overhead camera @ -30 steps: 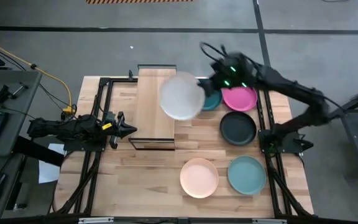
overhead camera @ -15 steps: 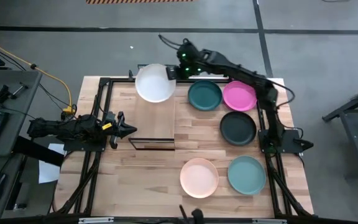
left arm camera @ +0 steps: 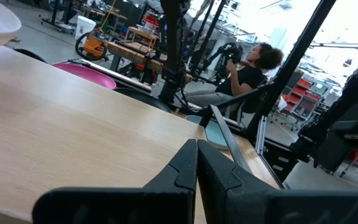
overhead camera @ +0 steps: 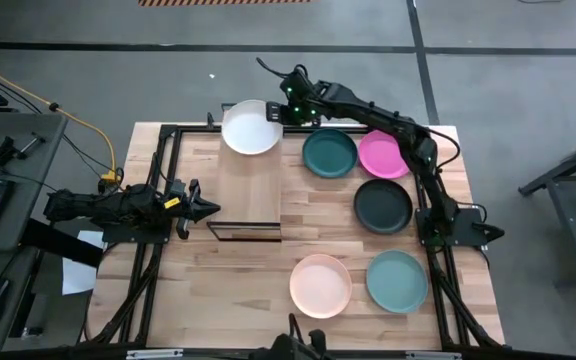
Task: Place and stack plates onto a shelf
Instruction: Put the white plate on the shelf, then stack the light orange plate on top of the white plate on the shelf
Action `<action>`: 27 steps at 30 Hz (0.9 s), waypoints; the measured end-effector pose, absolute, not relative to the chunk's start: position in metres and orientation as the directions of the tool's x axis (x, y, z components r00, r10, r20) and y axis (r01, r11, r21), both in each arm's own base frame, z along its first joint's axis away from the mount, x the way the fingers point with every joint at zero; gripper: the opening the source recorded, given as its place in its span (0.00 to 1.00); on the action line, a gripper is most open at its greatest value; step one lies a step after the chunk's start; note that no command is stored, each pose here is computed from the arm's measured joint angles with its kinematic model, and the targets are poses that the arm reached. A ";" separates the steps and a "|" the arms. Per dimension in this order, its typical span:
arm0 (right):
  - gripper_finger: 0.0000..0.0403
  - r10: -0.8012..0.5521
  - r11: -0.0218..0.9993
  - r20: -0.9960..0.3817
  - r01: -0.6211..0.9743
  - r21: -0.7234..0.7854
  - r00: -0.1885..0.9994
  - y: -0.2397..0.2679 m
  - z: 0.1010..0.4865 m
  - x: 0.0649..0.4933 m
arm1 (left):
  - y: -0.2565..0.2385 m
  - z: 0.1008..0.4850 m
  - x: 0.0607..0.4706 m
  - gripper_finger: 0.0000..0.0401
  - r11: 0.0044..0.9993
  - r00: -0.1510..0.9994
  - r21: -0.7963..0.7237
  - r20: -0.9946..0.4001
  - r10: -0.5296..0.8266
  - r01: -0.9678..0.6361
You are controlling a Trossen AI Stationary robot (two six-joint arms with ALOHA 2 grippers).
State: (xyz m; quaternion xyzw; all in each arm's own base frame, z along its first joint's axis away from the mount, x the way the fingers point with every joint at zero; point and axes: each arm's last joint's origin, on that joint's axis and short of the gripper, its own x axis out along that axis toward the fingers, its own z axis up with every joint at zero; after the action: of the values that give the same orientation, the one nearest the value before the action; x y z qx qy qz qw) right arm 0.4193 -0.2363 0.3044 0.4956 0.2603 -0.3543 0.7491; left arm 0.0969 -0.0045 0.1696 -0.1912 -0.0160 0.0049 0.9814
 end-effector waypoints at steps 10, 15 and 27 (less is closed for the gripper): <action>0.03 -0.293 0.282 -0.746 0.799 0.530 0.598 -0.231 0.304 0.422 | -0.005 0.170 0.097 0.00 0.927 0.999 -0.375 0.029 0.016 -0.003; 0.14 -0.296 0.298 -0.752 0.805 0.514 0.590 -0.231 0.304 0.421 | -0.005 0.170 0.097 0.00 0.927 0.999 -0.375 0.029 0.016 -0.004; 0.31 -0.292 0.550 -0.758 0.751 0.366 0.584 -0.222 0.333 0.405 | -0.005 0.170 0.097 0.00 0.927 0.999 -0.375 0.030 0.016 -0.004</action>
State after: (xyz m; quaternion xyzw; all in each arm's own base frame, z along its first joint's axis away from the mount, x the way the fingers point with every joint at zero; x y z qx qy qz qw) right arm 0.4046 -0.2224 0.3329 0.3512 0.3263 -0.3188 0.8176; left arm 0.0969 -0.0046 0.1696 -0.1912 -0.0161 0.0050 0.9814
